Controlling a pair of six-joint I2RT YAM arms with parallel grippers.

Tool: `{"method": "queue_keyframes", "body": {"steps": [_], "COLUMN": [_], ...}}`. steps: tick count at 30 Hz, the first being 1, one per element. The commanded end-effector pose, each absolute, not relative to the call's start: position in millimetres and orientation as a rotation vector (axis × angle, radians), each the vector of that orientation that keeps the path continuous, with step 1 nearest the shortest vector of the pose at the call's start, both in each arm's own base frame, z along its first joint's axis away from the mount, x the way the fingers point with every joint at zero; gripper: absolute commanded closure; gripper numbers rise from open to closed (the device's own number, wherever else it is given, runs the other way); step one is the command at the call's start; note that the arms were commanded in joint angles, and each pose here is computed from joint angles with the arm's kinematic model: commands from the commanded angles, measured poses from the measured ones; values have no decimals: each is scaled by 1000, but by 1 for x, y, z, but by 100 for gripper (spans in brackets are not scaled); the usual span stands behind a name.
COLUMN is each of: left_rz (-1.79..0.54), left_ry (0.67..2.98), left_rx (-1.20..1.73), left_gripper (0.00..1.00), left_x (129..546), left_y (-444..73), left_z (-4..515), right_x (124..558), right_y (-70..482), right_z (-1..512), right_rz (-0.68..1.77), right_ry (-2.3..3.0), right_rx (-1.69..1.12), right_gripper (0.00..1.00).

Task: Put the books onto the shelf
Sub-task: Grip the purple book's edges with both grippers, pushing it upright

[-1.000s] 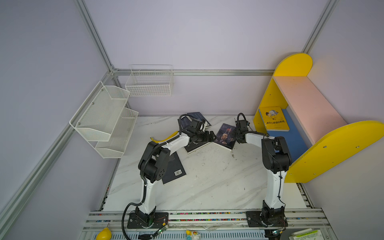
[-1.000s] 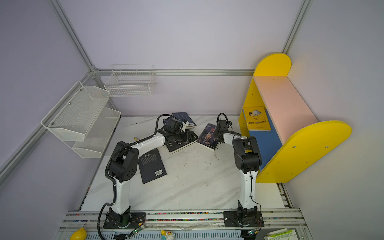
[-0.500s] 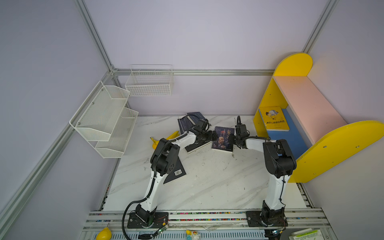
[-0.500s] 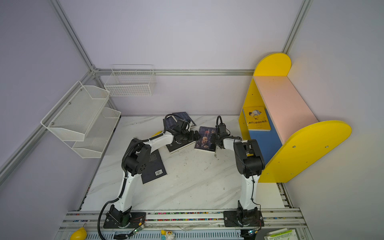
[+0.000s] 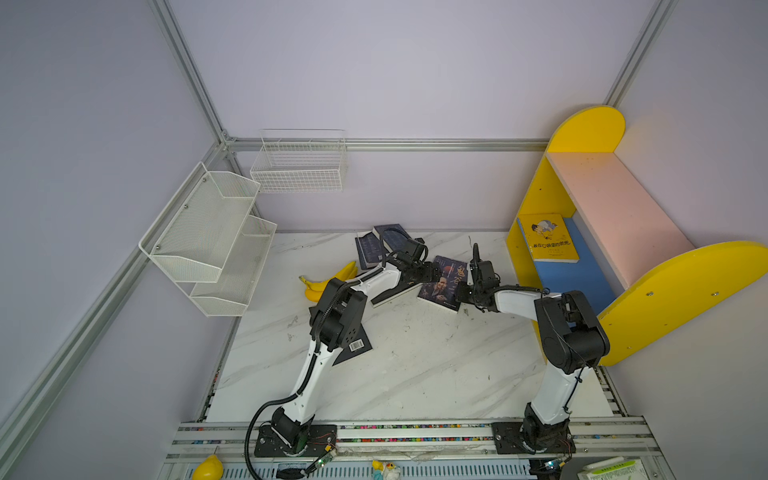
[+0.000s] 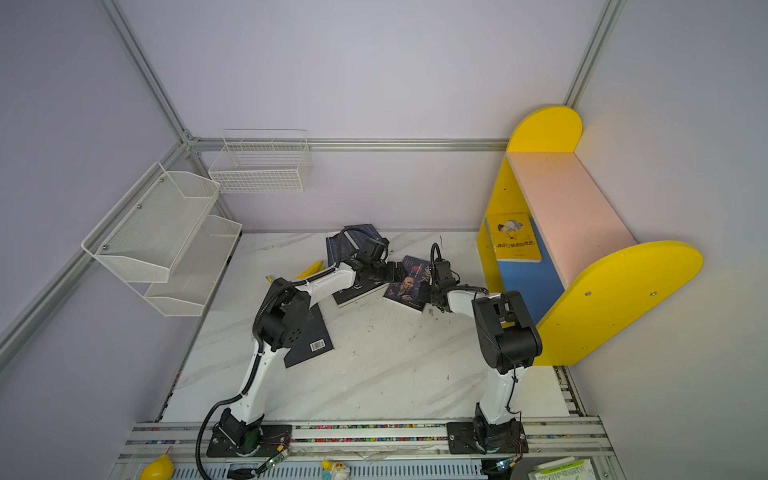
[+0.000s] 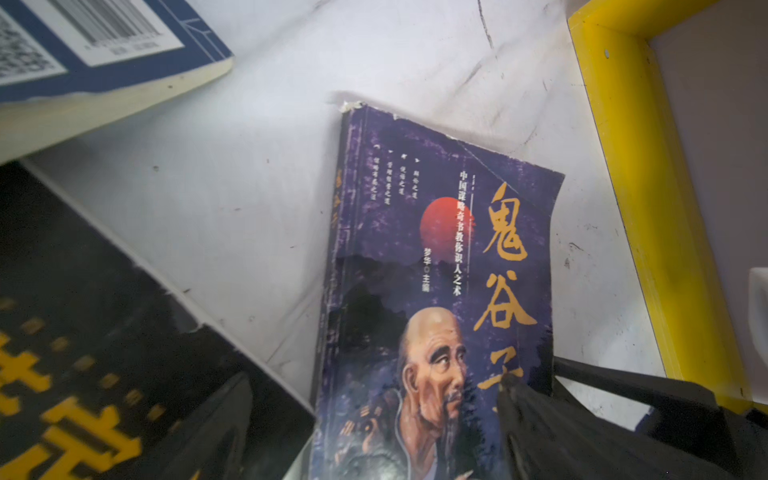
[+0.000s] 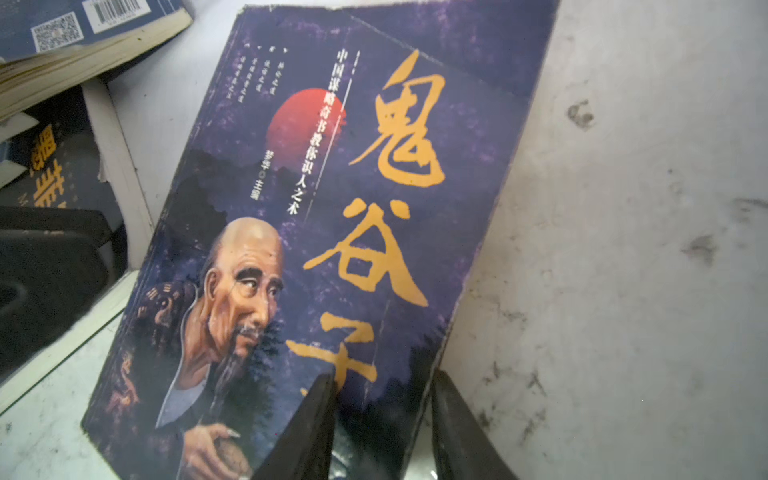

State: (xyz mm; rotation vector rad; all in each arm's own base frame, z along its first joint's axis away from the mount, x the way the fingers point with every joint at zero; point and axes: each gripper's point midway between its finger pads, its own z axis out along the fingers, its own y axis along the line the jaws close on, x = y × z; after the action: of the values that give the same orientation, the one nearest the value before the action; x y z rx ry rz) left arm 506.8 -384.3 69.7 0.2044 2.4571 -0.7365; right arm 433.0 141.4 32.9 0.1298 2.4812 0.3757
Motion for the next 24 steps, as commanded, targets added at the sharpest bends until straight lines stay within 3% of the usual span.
{"method": "queue_keyframes", "body": {"steps": [1,7,14,18,24], "left_rz": [-757,-801,-966,-1134,-1094], "left_ry": [2474,2511,2588,2588,2626], "left_rx": [250,282,370,317,127], "left_gripper": [9,9,11,12,13], "left_x": [511,504,458,431,439], "left_y": [-399,-415,-432,-434,-404], "left_z": [62,41,44,55,57], "right_x": [368,367,383,400,411], "right_y": [159,157,147,142,129], "right_z": [-12,7,28,40,40], "right_rz": [383,405,367,347,275], "right_ry": [2736,2689,2611,2550,2509], "right_rx": [36,91,274,373,463], "right_gripper": [60,58,39,36,36]}}
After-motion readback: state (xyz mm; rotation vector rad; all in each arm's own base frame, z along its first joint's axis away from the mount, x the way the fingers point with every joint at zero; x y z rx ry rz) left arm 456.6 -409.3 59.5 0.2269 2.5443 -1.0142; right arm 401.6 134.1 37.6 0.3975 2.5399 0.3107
